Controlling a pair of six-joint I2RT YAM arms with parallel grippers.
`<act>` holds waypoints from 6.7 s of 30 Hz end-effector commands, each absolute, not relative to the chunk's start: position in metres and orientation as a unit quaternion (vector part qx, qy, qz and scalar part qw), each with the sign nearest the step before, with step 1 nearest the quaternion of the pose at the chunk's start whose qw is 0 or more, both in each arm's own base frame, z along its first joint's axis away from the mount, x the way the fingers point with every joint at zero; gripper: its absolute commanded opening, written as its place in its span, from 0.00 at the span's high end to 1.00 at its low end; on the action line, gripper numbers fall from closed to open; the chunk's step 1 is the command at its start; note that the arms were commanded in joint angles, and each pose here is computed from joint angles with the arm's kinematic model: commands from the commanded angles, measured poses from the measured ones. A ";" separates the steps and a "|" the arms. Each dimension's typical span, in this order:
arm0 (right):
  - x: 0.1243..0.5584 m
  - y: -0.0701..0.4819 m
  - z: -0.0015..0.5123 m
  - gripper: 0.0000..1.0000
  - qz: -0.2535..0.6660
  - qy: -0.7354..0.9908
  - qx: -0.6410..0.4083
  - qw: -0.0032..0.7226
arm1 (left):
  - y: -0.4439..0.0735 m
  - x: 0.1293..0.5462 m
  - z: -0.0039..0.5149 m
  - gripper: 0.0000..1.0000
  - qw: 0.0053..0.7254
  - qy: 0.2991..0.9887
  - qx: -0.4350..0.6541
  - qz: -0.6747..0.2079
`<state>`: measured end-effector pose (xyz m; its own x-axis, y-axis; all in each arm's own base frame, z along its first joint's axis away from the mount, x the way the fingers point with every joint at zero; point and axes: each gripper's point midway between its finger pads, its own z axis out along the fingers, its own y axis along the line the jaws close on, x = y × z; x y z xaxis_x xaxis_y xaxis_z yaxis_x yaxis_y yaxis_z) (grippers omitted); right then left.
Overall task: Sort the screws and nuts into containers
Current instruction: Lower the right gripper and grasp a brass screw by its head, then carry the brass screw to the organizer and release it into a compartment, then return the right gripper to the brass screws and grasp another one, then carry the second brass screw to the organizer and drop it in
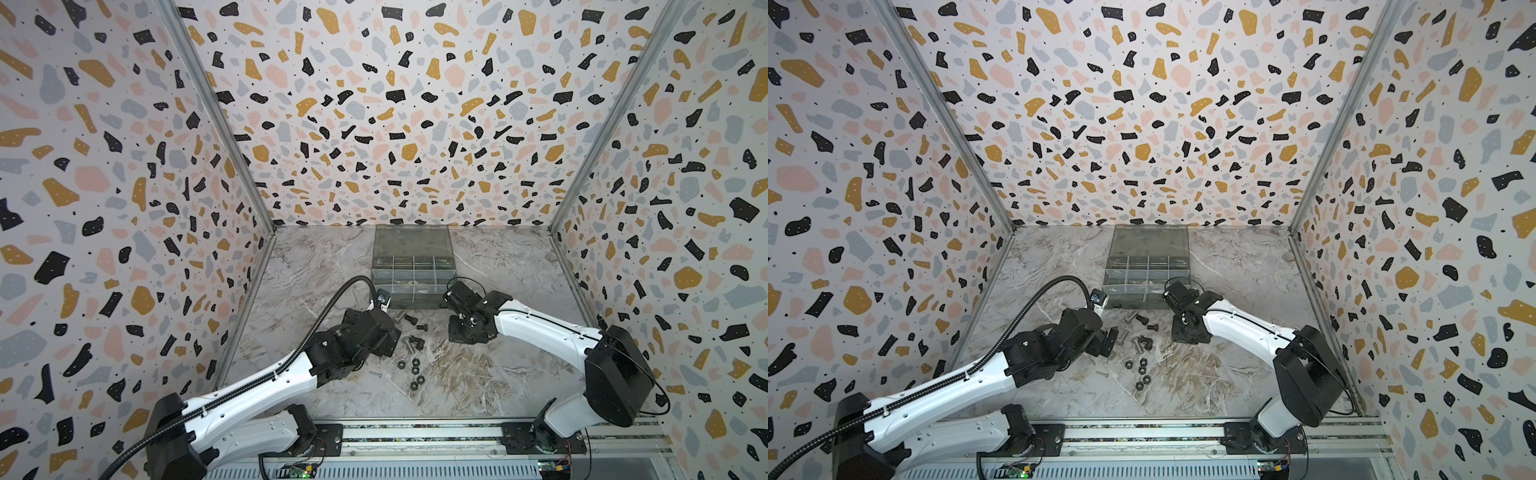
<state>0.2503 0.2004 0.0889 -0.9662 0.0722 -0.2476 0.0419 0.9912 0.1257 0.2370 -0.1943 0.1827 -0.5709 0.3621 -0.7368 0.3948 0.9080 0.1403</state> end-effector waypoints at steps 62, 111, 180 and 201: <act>0.478 0.221 0.120 0.66 0.128 0.972 0.005 0.200 | -0.176 0.331 0.212 0.00 0.405 0.905 0.131 -0.019; 0.194 0.263 0.031 0.76 0.091 0.987 -0.133 0.026 | -0.131 0.244 0.190 0.00 0.400 0.908 0.068 -0.102; 0.467 0.215 0.105 1.00 0.135 0.978 -0.057 0.149 | -0.250 0.365 0.230 0.00 0.404 0.891 0.171 -0.118; 0.421 0.217 0.145 0.73 0.142 0.973 -0.094 0.156 | -0.239 0.357 0.216 0.00 0.393 0.899 0.161 -0.105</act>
<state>0.4473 0.2138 0.0979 -0.9558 -0.0969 -0.2776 -0.1697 0.9529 0.2514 0.3615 -0.2440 0.2125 -0.6498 0.2161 -0.7287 0.3812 0.9221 -0.0664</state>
